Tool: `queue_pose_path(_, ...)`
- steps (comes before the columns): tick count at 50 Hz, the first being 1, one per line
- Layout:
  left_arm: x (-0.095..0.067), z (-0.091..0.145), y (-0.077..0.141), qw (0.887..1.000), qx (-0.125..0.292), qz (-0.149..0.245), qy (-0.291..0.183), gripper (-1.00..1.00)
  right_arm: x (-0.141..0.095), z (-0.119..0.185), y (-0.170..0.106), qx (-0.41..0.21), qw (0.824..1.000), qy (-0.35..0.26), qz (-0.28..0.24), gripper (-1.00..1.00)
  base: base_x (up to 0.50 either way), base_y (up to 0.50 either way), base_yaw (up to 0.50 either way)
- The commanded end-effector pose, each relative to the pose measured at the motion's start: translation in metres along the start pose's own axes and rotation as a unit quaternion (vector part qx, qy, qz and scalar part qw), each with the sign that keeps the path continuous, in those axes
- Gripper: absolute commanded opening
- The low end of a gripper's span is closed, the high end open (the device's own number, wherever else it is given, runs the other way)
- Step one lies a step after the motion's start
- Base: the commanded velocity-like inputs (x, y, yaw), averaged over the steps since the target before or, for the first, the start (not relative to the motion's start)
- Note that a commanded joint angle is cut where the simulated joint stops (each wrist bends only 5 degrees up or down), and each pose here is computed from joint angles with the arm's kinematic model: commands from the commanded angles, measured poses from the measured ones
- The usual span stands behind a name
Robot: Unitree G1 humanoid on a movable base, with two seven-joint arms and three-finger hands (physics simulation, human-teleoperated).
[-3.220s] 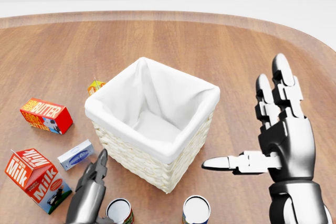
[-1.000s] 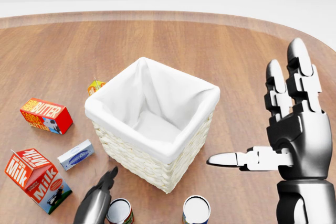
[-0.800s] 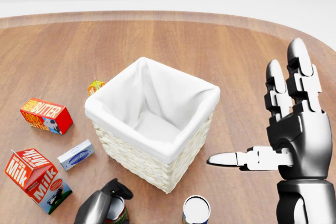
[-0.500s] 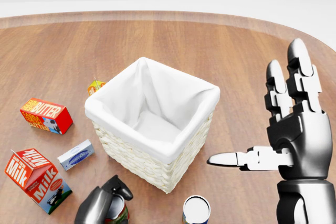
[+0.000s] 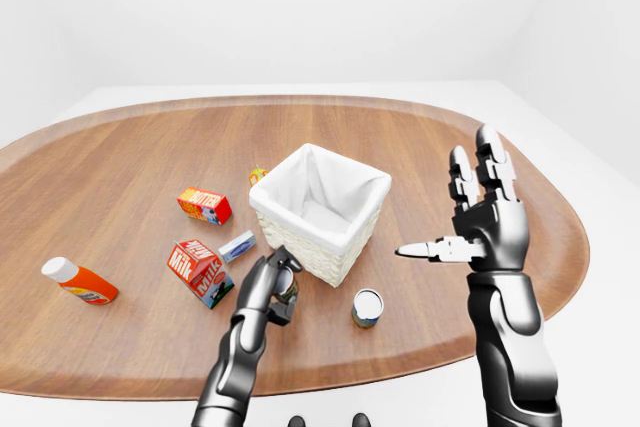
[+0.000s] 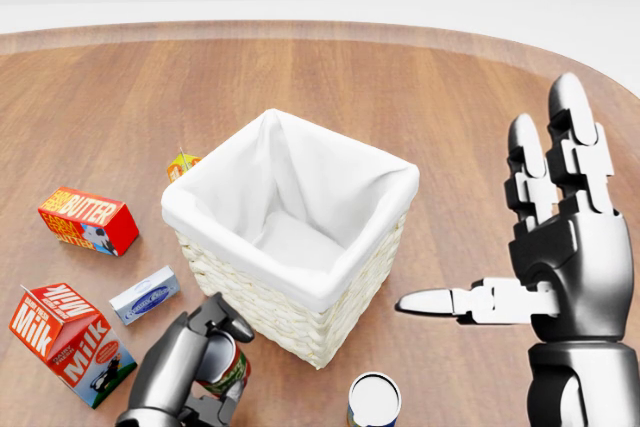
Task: Pick up the tomato sauce, and put it in the basket.
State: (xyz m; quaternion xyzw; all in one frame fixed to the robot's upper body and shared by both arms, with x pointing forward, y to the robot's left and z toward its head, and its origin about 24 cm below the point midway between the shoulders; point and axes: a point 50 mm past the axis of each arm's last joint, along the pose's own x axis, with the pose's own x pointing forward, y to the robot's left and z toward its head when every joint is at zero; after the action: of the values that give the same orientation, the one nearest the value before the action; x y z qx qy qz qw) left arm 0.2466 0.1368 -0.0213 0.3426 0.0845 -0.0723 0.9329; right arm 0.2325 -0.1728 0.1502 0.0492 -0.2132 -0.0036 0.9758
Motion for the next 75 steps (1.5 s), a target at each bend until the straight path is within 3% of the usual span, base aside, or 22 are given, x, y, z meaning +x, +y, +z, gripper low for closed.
queue_pose_path(1,-0.002,0.014,0.015,0.999,-0.030,0.029,-0.031,-1.00,0.000,-0.002,0.000,-0.001,1.000,0.004,0.000,1.00,0.00,0.00,0.00)
queue_pose_path(37,-0.016,0.046,0.048,0.995,-0.052,0.057,-0.058,-1.00,0.001,-0.003,-0.001,-0.004,1.000,0.006,-0.002,1.00,0.00,0.00,0.00)
queue_pose_path(75,-0.040,0.099,0.078,0.981,-0.028,0.072,-0.180,-1.00,0.000,-0.003,0.000,-0.003,1.000,0.007,0.000,1.00,0.00,0.00,0.00)
